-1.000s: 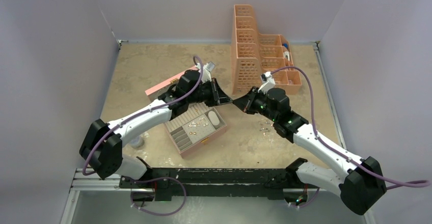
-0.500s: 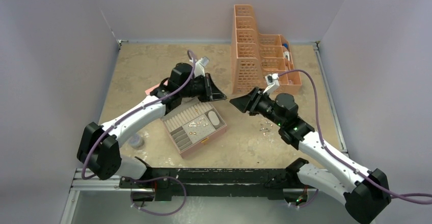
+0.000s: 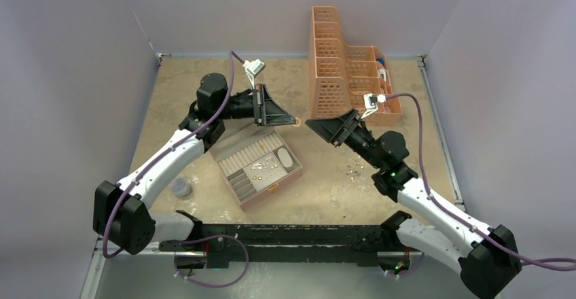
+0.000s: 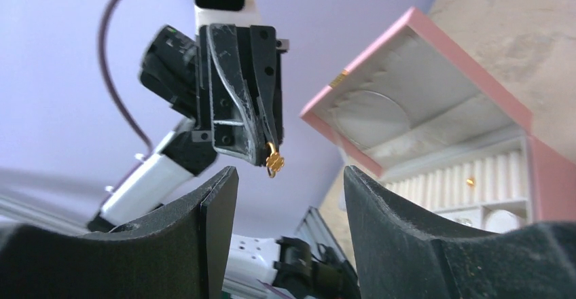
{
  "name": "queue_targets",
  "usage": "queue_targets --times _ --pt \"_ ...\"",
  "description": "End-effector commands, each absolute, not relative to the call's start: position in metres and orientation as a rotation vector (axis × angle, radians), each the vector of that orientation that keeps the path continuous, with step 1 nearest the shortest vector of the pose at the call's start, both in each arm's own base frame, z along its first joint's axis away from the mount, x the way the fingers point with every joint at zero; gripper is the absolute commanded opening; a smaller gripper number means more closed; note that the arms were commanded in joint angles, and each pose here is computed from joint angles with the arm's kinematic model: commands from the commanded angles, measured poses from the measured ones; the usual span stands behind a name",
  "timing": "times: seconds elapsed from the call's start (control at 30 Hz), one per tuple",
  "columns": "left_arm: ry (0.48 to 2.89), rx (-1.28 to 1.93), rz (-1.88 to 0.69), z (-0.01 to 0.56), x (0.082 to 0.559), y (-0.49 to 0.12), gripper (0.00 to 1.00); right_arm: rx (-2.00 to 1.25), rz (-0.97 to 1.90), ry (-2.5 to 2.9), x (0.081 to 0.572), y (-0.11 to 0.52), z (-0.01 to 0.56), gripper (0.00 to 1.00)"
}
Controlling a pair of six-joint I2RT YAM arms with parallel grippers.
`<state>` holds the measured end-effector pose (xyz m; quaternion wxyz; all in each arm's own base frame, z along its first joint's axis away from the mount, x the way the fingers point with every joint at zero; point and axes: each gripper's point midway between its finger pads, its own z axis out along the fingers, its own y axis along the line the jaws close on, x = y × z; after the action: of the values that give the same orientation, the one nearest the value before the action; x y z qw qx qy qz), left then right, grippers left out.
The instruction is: Organize the mixed jewelry
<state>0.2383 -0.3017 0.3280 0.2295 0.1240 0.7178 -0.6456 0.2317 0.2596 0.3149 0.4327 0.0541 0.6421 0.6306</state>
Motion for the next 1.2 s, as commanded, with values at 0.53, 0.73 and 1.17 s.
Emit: queue_targets --times 0.53,0.73,1.17 --pt "1.797 0.495 -1.951 0.368 0.208 -0.294 0.0 -0.116 1.886 1.389 0.195 0.28 0.377 0.42" --pt "1.797 0.494 -1.95 0.367 0.208 -0.294 0.0 -0.107 1.893 1.402 0.199 0.283 0.374 0.36" --pt "1.8 0.49 -1.946 0.365 0.207 -0.293 0.0 -0.094 1.886 1.38 0.2 0.28 0.377 0.2"
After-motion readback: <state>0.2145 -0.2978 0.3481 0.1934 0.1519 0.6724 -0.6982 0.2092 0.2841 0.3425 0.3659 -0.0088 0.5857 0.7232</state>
